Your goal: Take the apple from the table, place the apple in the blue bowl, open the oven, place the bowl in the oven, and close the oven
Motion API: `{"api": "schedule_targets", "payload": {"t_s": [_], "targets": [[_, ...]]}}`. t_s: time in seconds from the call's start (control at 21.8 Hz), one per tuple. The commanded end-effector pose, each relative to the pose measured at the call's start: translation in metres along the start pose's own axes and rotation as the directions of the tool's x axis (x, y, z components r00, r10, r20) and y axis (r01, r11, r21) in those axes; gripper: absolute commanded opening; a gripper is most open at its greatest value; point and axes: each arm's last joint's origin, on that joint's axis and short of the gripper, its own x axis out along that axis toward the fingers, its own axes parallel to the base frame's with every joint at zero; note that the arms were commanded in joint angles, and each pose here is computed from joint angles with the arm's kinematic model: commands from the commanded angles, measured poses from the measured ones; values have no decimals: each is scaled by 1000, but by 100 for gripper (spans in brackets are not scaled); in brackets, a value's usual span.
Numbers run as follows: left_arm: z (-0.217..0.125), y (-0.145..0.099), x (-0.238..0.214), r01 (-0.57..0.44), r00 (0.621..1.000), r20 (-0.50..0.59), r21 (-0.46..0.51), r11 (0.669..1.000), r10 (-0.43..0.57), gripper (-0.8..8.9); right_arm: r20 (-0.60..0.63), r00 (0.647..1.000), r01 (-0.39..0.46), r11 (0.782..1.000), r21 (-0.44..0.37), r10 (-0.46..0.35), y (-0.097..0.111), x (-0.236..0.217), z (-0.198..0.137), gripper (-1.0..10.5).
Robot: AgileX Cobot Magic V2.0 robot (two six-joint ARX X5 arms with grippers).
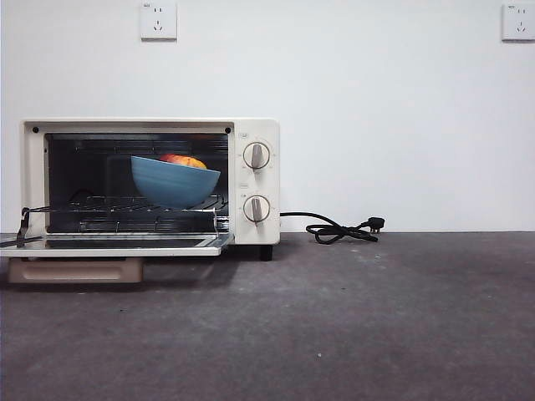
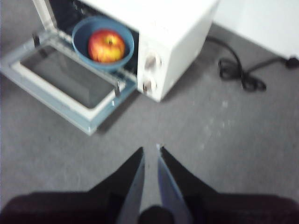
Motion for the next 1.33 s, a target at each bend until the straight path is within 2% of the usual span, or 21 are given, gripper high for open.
{"api": "schedule_targets", "payload": {"t_s": [0.05,0.32,0.46,0.6,0.78,1.06,1.33], "targets": [[0,3,2,5,1000,6,-39,999,-5,-9,-19,1000,-1,999,49,2,1,-2,-19,56],[4,1,3,15,999,43,-31,999,-14,-9,-19,1000,-1,992,128,3,1,-17,-44,56],[4,-3,6,60,998,34,0,998,-60,-9,12,1000,-2,986,164,0,0,-30,-50,56],[3,-9,10,82,997,14,15,997,-82,-9,37,999,-4,986,168,-3,-1,-38,-52,56],[3,-15,12,180,984,-7,34,983,-180,-9,32,999,-4,985,175,-2,-1,-42,-54,56],[14,-23,8,286,958,22,10,958,-286,-9,14,1000,-3,982,188,1,-1,-46,-58,61],[50,-56,-13,341,934,79,82,936,-347,-9,23,1000,3,982,190,-7,-2,-53,-62,60]]}}
